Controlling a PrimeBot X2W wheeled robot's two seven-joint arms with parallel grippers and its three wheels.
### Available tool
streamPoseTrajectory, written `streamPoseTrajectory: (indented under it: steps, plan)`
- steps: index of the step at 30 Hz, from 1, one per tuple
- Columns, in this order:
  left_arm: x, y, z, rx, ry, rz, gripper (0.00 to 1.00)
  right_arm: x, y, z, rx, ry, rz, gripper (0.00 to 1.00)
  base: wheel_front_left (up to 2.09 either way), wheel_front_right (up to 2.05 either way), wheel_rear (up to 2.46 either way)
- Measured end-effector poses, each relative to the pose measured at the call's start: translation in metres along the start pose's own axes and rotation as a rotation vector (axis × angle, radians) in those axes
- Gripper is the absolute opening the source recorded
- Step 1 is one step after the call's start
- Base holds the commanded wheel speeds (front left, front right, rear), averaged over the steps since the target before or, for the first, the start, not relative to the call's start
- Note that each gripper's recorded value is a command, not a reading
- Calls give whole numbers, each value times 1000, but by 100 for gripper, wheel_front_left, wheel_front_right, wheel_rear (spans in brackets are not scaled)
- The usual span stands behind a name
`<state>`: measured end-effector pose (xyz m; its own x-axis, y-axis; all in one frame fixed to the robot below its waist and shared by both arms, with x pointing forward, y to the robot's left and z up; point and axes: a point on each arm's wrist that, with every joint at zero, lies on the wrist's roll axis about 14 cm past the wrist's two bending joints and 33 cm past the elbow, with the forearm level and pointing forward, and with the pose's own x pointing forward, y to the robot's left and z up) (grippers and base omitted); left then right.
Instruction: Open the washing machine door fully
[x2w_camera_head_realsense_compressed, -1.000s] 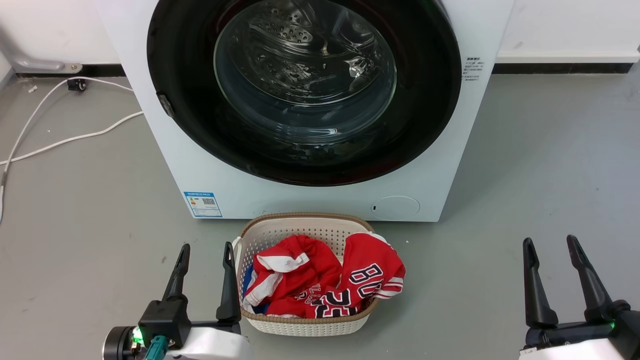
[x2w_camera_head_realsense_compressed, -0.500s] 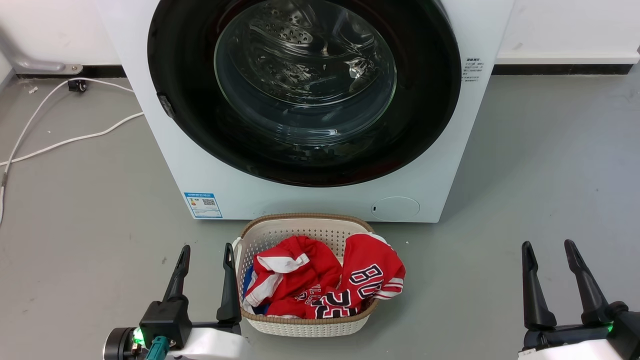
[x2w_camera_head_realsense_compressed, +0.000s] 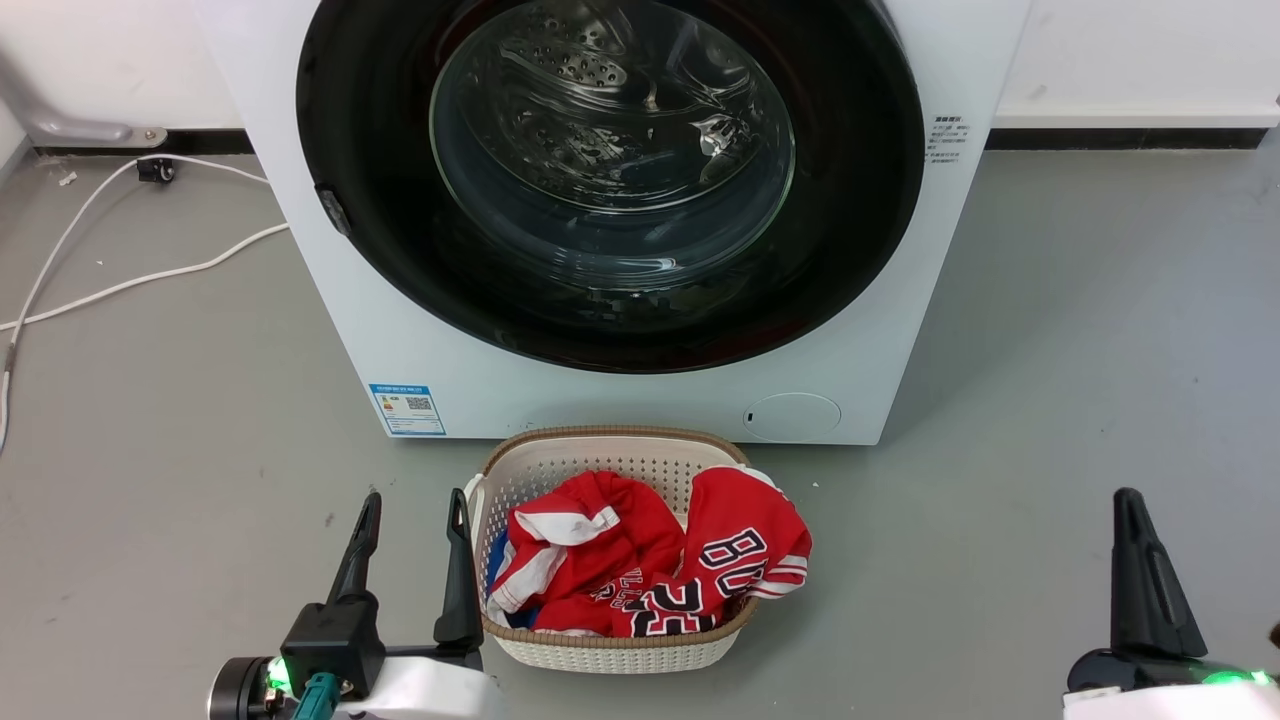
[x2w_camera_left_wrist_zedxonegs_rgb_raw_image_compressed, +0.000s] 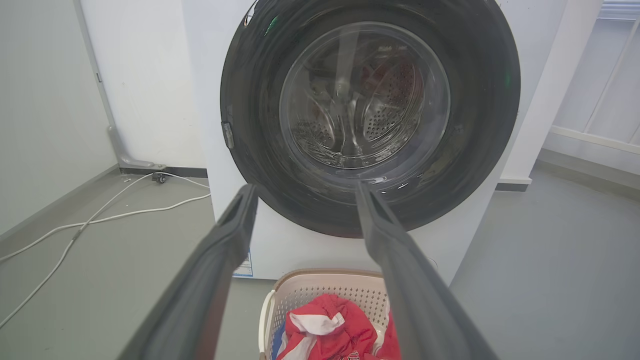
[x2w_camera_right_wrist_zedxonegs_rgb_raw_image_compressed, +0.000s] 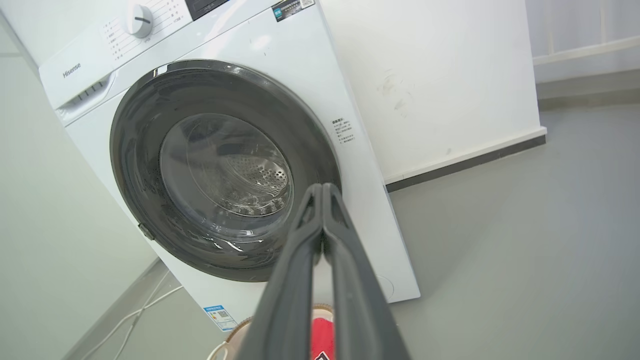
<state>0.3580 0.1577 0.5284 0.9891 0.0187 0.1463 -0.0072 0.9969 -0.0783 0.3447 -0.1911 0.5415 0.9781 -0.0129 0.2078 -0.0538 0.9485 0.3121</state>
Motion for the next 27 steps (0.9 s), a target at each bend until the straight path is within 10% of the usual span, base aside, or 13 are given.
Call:
streamPoseTrajectory:
  steps: [12, 27]
  plan:
    - [-1, 1, -1, -6, 3, 4, 100, -3, -12, -21, 843, -23, -194, 0, 0, 0, 0]
    - [-1, 2, -2, -9, 6, 7, 100, -2, 4, -10, 1302, 47, -124, 0, 0, 0, 0]
